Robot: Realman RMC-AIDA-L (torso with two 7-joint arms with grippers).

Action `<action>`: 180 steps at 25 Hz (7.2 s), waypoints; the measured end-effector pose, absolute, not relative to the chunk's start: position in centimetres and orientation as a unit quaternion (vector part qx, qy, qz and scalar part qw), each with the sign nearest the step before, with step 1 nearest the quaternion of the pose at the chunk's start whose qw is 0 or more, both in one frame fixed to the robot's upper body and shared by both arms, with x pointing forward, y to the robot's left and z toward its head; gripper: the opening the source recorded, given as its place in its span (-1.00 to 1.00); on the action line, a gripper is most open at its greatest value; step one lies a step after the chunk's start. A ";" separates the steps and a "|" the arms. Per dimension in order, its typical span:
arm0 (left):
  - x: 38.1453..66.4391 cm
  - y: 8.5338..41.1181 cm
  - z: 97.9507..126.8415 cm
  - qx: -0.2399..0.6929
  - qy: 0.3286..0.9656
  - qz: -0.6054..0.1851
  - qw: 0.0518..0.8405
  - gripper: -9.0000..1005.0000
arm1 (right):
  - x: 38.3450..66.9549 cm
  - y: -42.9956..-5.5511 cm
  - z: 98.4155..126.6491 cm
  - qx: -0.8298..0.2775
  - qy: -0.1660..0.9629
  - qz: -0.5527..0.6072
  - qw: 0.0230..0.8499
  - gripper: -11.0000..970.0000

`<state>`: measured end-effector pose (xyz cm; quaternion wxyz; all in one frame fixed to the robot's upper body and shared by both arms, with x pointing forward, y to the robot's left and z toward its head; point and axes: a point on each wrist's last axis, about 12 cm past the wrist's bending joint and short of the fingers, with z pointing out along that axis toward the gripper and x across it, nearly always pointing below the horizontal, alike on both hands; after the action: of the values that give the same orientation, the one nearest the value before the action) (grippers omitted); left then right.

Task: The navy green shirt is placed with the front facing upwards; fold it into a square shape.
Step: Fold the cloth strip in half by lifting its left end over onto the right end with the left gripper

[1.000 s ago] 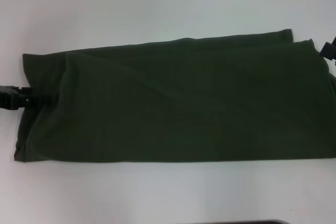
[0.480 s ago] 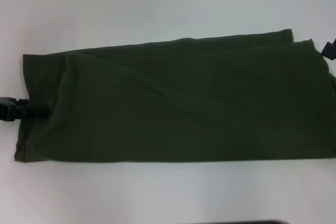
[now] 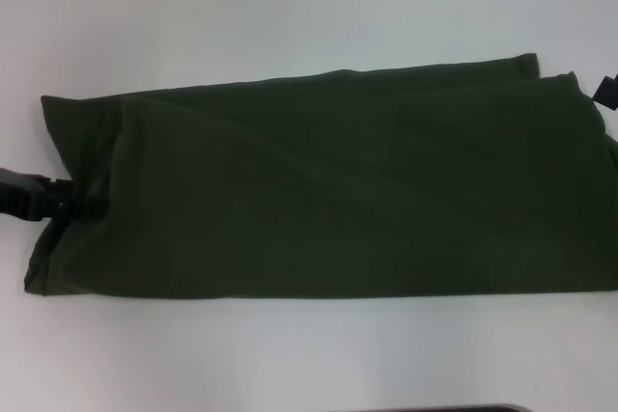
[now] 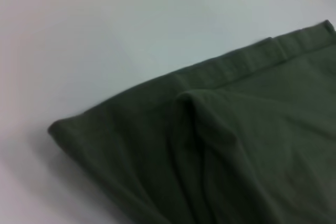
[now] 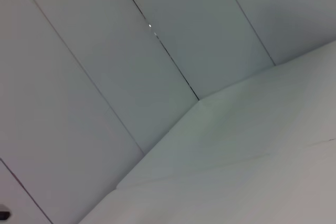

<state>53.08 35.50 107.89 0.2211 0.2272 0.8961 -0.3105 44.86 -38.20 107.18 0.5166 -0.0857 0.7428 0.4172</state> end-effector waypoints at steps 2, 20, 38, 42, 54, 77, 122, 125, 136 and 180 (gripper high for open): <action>53.3 35.2 108.0 0.232 0.895 -0.312 0.221 0.44 | 44.8 -38.2 107.2 -0.085 0.743 0.417 0.517 0.89; 53.9 34.5 107.6 0.237 0.898 -0.296 0.223 0.42 | 44.6 -38.4 107.1 -0.084 0.743 0.414 0.519 0.89; 54.1 34.9 107.8 0.218 0.904 -0.289 0.225 -0.19 | 44.5 -38.6 107.3 -0.085 0.741 0.413 0.522 0.89; 54.1 34.9 107.8 0.220 0.904 -0.290 0.225 -0.65 | 44.5 -38.6 107.3 -0.086 0.740 0.414 0.522 0.89; 54.1 34.5 107.8 0.226 0.903 -0.290 0.223 -0.97 | 44.4 -38.6 107.3 -0.086 0.740 0.415 0.522 0.89; 54.4 37.3 108.9 0.173 0.917 -0.249 0.257 0.55 | 44.3 -38.6 107.2 -0.084 0.741 0.414 0.521 0.89; 54.4 33.6 108.1 0.258 0.908 -0.278 0.180 0.73 | 44.1 -39.0 107.3 -0.079 0.739 0.411 0.528 0.89; 54.5 33.3 108.0 0.263 0.907 -0.275 0.180 0.72 | 44.0 -39.0 107.3 -0.079 0.739 0.411 0.528 0.89; 54.6 33.2 108.0 0.258 0.912 -0.267 0.177 0.27 | 44.0 -39.0 107.3 -0.078 0.739 0.410 0.529 0.89; 54.9 34.3 111.4 0.245 0.886 -0.308 0.244 -0.86 | 46.0 -35.0 105.8 -0.145 0.757 0.429 0.472 0.89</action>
<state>54.94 34.31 111.41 0.2441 0.2447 0.8865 -0.3077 46.05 -35.01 105.80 0.4716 -0.1451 0.7566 0.4291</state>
